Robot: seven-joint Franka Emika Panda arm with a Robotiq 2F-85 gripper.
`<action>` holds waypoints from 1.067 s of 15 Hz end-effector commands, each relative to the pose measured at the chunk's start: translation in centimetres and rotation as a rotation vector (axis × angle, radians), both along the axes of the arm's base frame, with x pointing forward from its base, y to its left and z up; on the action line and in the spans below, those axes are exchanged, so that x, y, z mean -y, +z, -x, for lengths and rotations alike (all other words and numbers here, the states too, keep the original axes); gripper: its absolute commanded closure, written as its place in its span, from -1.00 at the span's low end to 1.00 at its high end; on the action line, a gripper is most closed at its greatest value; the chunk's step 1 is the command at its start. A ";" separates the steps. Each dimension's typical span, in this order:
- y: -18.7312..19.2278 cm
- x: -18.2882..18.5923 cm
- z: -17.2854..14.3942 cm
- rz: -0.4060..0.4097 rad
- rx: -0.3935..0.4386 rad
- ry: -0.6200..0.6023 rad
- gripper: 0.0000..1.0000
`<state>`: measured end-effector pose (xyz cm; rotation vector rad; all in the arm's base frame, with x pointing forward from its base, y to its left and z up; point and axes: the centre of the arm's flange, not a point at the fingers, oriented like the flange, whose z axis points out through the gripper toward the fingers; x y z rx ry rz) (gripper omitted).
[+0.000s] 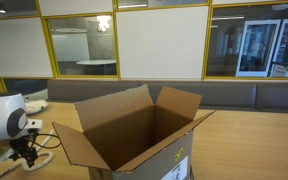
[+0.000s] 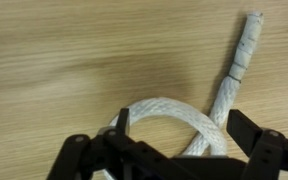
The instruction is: Put the black measuring tape, radish, orange measuring tape and white rope inside the brown box
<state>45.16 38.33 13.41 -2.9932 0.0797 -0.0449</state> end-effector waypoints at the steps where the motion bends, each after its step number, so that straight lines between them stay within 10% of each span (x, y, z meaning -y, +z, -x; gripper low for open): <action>1: -0.9 -1.6 -1.2 0.018 0.020 0.036 -1.00; 16: -1.3 -5.5 -2.2 0.065 0.051 0.153 -1.00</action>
